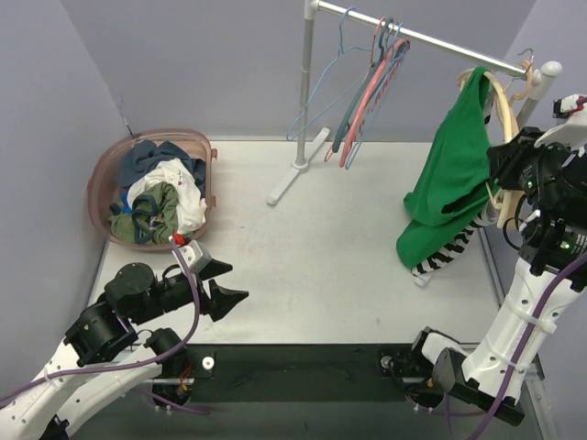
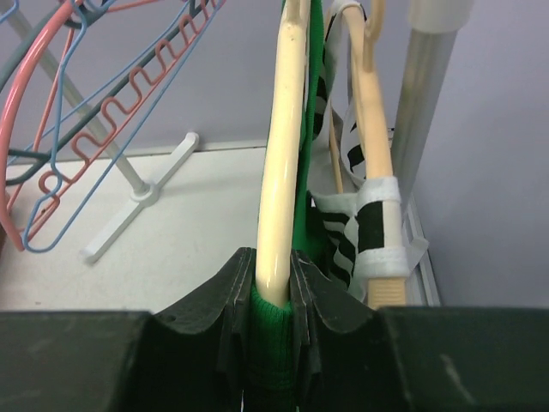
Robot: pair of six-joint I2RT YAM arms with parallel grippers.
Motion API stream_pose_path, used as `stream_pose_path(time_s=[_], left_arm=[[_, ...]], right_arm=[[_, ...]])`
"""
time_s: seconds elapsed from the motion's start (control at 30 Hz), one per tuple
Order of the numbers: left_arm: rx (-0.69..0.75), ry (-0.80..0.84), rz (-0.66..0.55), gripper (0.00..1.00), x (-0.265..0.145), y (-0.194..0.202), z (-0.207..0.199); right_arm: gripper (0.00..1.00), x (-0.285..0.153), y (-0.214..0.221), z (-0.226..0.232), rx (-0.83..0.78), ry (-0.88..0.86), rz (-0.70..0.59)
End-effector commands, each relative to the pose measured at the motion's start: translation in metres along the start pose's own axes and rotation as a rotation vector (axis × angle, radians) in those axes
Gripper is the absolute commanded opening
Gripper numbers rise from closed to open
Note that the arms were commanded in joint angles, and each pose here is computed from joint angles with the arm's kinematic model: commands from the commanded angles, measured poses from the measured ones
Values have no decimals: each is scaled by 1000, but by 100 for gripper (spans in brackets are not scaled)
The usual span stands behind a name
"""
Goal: Place the tank top on the hanger
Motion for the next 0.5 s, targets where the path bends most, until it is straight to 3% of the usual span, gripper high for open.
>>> stream_pose_path(time_s=[0.0, 0.47], left_arm=[[-7, -2, -77, 83, 4, -13, 1], [-29, 6, -79, 83, 10, -8, 0]], right_arm=[[0, 8, -38, 3, 11, -12, -176], [0, 41, -10, -16, 41, -60, -7]])
Point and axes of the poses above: each gripper's point midway between its finger pads, its own x axis out along the fingers, its own z axis along the line the jaws close on, y = z × x, the point moved 9 cm from there along -x, back along the fingers, and after that the axes turned 15 degrees about x, right-handed, at the moved point
